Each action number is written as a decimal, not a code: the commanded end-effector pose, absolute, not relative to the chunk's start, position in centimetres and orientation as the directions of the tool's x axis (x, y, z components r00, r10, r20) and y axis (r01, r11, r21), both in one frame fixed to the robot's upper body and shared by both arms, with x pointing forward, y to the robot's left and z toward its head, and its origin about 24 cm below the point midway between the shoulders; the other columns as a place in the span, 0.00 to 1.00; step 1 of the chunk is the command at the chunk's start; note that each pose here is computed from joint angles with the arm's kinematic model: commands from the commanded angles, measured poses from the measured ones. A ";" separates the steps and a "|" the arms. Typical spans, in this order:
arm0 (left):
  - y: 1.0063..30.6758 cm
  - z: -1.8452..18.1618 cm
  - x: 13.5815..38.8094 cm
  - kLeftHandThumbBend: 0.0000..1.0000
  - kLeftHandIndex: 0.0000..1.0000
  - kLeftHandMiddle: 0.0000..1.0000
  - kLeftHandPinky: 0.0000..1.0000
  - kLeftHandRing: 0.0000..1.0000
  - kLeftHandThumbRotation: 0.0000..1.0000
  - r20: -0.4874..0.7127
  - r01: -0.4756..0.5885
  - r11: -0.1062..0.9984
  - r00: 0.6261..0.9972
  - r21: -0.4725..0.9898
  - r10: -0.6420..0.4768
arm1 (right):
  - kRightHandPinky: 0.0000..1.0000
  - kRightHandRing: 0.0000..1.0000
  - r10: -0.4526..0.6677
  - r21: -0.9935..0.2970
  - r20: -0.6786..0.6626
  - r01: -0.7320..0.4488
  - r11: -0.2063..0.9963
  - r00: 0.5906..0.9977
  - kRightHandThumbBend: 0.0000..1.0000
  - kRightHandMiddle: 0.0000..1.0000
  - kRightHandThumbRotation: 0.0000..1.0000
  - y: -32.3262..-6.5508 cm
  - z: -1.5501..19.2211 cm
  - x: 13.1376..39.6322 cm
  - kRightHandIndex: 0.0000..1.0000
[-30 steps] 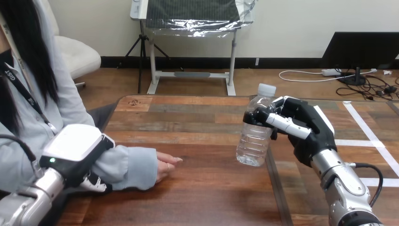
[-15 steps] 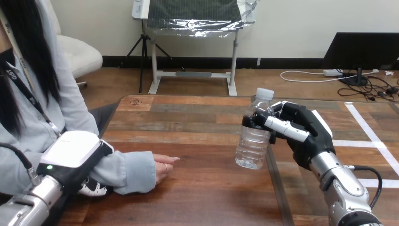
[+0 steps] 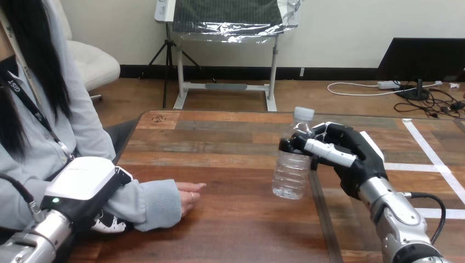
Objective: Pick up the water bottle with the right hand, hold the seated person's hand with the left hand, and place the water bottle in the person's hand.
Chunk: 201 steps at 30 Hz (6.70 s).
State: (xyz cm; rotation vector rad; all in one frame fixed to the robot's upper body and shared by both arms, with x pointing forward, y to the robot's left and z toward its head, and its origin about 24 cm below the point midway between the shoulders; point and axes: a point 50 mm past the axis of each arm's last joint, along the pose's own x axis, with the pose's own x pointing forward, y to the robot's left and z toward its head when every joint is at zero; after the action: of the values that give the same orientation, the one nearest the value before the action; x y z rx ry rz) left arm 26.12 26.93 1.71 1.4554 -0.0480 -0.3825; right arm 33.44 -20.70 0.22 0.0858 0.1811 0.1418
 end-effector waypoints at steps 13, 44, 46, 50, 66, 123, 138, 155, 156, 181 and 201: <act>24.2 5.4 26.4 0.76 0.36 0.34 0.26 0.29 0.00 -0.043 0.106 0.141 0.917 0.984 -0.396 | 0.26 0.25 0.182 -0.015 -0.094 -0.185 0.983 0.979 0.70 0.34 0.00 -17.9 5.5 37.6 0.35; 22.2 7.6 24.3 0.80 0.37 0.35 0.27 0.29 0.00 0.002 0.078 0.169 0.901 0.983 -0.433 | 0.29 0.31 0.223 -0.145 -0.175 -0.250 0.957 0.959 0.73 0.39 0.00 -14.4 5.5 38.2 0.38; 22.2 7.6 24.3 0.80 0.37 0.35 0.27 0.29 0.00 0.003 0.077 0.167 0.901 0.983 -0.433 | 0.29 0.32 0.229 -0.147 -0.175 -0.255 0.956 0.958 0.74 0.39 0.00 -14.2 5.5 38.2 0.38; 22.0 7.8 24.2 0.81 0.37 0.35 0.27 0.29 0.00 0.004 0.076 0.167 0.900 0.983 -0.436 | 0.28 0.31 0.247 -0.159 -0.179 -0.276 0.948 0.952 0.75 0.39 0.00 -13.7 5.4 38.2 0.38; 21.3 8.1 24.5 0.82 0.36 0.34 0.27 0.28 0.00 0.019 0.070 0.184 0.897 0.981 -0.443 | 0.23 0.26 0.327 -0.196 -0.176 -0.358 0.913 0.928 0.71 0.35 0.00 -11.8 5.0 37.8 0.37; 20.5 6.3 26.7 0.84 0.35 0.34 0.25 0.28 0.00 0.040 0.088 0.256 0.889 0.963 -0.455 | 0.17 0.21 0.553 -0.063 -0.020 -0.553 0.831 0.833 0.72 0.31 0.00 -11.8 3.6 35.2 0.34; 20.3 6.1 27.0 0.83 0.38 0.36 0.27 0.30 0.00 0.024 0.108 0.261 0.889 0.959 -0.457 | 0.17 0.22 0.579 -0.009 0.038 -0.579 0.815 0.814 0.72 0.33 0.00 -12.2 3.4 34.6 0.35; 20.1 6.0 27.4 0.84 0.40 0.37 0.29 0.32 0.00 0.037 0.097 0.265 0.889 0.959 -0.457 | 0.18 0.23 0.578 0.011 0.094 -0.581 0.814 0.811 0.72 0.34 0.00 -12.7 3.5 34.2 0.35; 20.1 6.0 27.4 0.85 0.40 0.37 0.29 0.32 0.00 0.037 0.097 0.267 0.889 0.959 -0.457 | 0.18 0.24 0.577 0.013 0.096 -0.581 0.814 0.811 0.72 0.34 0.00 -12.7 3.5 34.2 0.35; 20.5 5.9 27.6 0.92 0.58 0.54 0.44 0.49 0.12 0.020 0.104 0.250 0.893 0.963 -0.449 | 0.46 0.51 0.548 0.051 0.063 -0.551 0.833 0.834 0.89 0.56 0.08 -13.1 3.4 34.6 0.63; 20.8 5.8 27.4 1.00 0.85 0.82 0.76 0.79 0.34 0.002 0.090 0.191 0.901 0.978 -0.434 | 0.86 0.88 0.541 -0.105 -0.015 -0.539 0.835 0.841 1.00 0.87 0.56 -13.2 3.4 34.8 0.95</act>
State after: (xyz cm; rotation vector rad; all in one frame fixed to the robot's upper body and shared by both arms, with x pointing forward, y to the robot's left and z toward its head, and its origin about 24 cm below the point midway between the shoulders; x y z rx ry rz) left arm 26.20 21.45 4.08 1.3128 -0.2275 -0.4140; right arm 33.15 -14.18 0.53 -0.0537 0.0934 0.5380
